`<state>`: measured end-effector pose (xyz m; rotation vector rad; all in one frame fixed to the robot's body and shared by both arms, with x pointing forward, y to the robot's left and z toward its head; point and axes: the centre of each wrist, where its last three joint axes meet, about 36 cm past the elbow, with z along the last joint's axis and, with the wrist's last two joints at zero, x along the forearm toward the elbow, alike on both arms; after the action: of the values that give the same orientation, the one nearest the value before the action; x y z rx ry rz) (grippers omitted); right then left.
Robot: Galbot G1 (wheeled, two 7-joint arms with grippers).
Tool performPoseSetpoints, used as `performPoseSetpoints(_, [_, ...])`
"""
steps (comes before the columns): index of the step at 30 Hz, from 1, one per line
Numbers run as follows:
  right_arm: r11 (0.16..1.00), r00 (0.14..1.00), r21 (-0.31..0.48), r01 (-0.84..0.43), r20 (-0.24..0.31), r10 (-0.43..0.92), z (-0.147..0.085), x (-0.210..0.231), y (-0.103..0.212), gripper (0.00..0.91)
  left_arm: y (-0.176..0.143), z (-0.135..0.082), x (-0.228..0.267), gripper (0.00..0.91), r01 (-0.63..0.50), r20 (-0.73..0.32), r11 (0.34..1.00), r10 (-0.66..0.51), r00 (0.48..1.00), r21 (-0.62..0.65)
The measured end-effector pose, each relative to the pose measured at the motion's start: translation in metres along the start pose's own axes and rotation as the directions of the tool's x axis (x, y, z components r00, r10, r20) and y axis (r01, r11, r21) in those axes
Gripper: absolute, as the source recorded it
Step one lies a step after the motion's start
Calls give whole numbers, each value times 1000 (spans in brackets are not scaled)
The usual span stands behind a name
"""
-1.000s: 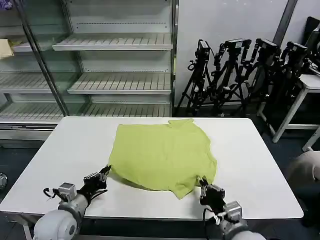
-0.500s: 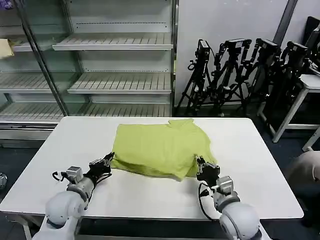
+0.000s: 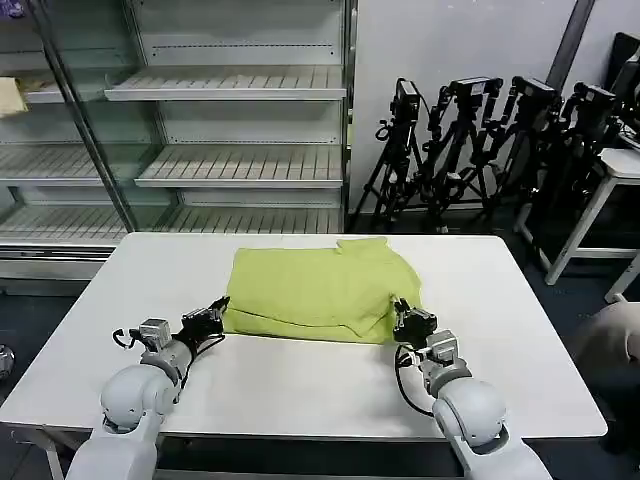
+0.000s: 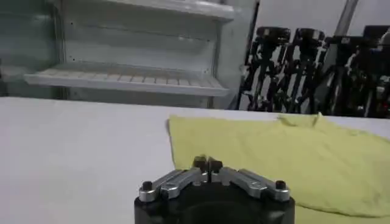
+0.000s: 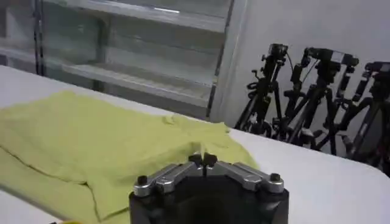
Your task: Fold and organize the clothes.
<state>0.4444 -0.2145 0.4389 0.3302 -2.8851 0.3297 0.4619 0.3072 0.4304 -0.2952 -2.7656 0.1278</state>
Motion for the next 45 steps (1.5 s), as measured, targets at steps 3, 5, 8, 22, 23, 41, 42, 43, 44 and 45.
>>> performPoseSetpoints(3, [1000,1000,-2,-6,-6,6,2,-5,-2,0,1,0,-2,10,1,-2,1000,-1,1000,1])
performPoseSetpoints(5, [1000,1000,-2,-11,-10,11,4,-8,-4,0,1,0,-3,10,0,-1,1000,0,1000,3])
performPoseSetpoints(8, [1000,1000,-4,-13,-15,13,5,-10,-5,0,2,-1,-5,10,0,1,1000,0,1000,4])
performPoseSetpoints(22, [1000,999,-15,-15,-36,14,12,-22,-3,71,5,0,-13,81,-2,-3,1000,2,1000,-4])
performPoseSetpoints(23, [1000,999,-16,-20,-38,19,11,-23,-3,574,5,0,-14,91,-2,-3,1000,2,1000,-4])
performPoseSetpoints(41, [995,994,-58,-81,-82,76,7,3,-17,907,-2,-2,4,907,29,-12,997,-30,999,-73])
performPoseSetpoints(42, [995,993,-59,-80,-87,75,8,7,-17,907,-4,-1,7,907,29,-15,997,-30,999,-78])
performPoseSetpoints(43, [995,993,-61,-81,-92,75,9,10,-17,907,-5,0,9,907,30,-20,996,-31,999,-84])
performPoseSetpoints(44, [995,992,-63,-81,-100,74,11,14,-17,907,-6,2,11,907,32,-26,995,-34,999,-90])
performPoseSetpoints(45, [995,991,-64,-82,-108,74,12,17,-18,907,-7,4,13,907,35,-32,995,-38,999,-95])
